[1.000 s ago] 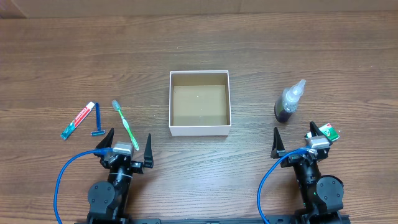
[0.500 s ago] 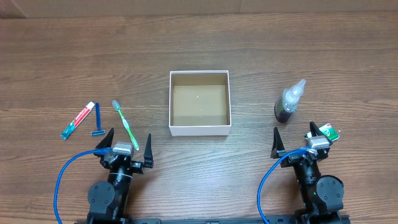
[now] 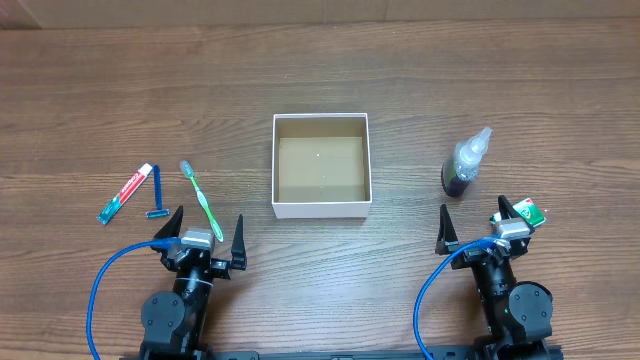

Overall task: Pack container
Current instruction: 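Move the right gripper toward the clear pump bottle, then grasp the clear pump bottle with the right gripper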

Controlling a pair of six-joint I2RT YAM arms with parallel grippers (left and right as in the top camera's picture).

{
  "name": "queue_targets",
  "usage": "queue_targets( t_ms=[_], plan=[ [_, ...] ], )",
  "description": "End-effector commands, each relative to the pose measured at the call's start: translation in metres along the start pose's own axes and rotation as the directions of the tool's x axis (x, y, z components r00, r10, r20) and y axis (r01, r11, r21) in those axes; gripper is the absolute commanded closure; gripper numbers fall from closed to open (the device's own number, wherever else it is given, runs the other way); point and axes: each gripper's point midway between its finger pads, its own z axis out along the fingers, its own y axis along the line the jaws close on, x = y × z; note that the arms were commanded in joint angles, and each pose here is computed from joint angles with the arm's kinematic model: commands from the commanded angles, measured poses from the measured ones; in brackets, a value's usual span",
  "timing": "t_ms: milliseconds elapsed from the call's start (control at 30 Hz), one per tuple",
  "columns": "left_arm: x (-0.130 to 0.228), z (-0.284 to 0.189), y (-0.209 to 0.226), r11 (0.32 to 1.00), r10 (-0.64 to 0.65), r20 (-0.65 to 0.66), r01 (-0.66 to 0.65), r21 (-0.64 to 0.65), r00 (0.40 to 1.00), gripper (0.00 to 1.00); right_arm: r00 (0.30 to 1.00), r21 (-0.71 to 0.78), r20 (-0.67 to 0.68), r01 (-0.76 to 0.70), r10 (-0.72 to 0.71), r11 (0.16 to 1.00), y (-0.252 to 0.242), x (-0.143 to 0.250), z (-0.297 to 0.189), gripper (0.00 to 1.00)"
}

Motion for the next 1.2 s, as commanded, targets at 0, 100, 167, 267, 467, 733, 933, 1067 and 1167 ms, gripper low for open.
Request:
queue_targets(
  t_ms=[0,100,167,267,467,733,933,1067,1167],
  plan=[
    [-0.001,0.0,-0.003,1.0,0.016,0.01,-0.016,0.013,1.0,0.0,1.0,-0.001,0.011,0.001,-0.001,1.0,0.0,0.0,0.0,0.0],
    [0.0,0.0,-0.003,1.0,0.016,0.006,-0.016,0.016,1.0,0.0,1.0,-0.001,0.008,0.001,-0.001,1.0,0.0,0.0,0.0,0.0],
    [0.0,0.0,-0.003,1.0,0.016,0.006,-0.016,0.016,1.0,0.0,1.0,-0.005,0.008,0.001,-0.001,1.0,0.001,0.001,0.0,0.0],
    [0.0,0.0,-0.003,1.0,0.014,0.006,-0.014,0.017,1.0,0.0,1.0,-0.028,0.007,0.0,0.0,1.0,0.004,0.001,0.0,0.0],
    [-0.016,-0.007,-0.003,0.995,-0.094,-0.011,0.094,0.016,0.995,0.0,0.99,-0.015,0.03,-0.136,0.136,0.991,0.002,-0.015,-0.003,0.0],
    [-0.096,-0.022,0.002,0.995,-0.095,-0.109,0.097,0.008,0.989,0.0,0.988,0.054,-0.082,-0.127,0.132,0.99,-0.006,-0.073,0.006,0.0],
    [-0.111,-0.001,0.001,0.994,-0.1,-0.434,0.112,0.003,0.895,0.0,0.897,0.102,-0.423,-0.093,0.128,0.99,-0.005,-0.086,0.066,0.0],
    [-0.11,0.006,0.002,0.993,-0.1,-0.528,0.115,-0.003,0.843,0.0,0.848,0.083,-0.514,-0.1,0.128,0.992,0.001,-0.096,0.092,0.0],
    [-0.107,0.008,0.001,0.993,-0.1,-0.537,0.118,0.0,0.838,0.0,0.848,0.179,-0.495,-0.115,0.19,0.977,-0.017,-0.098,0.094,0.0]
  ],
)
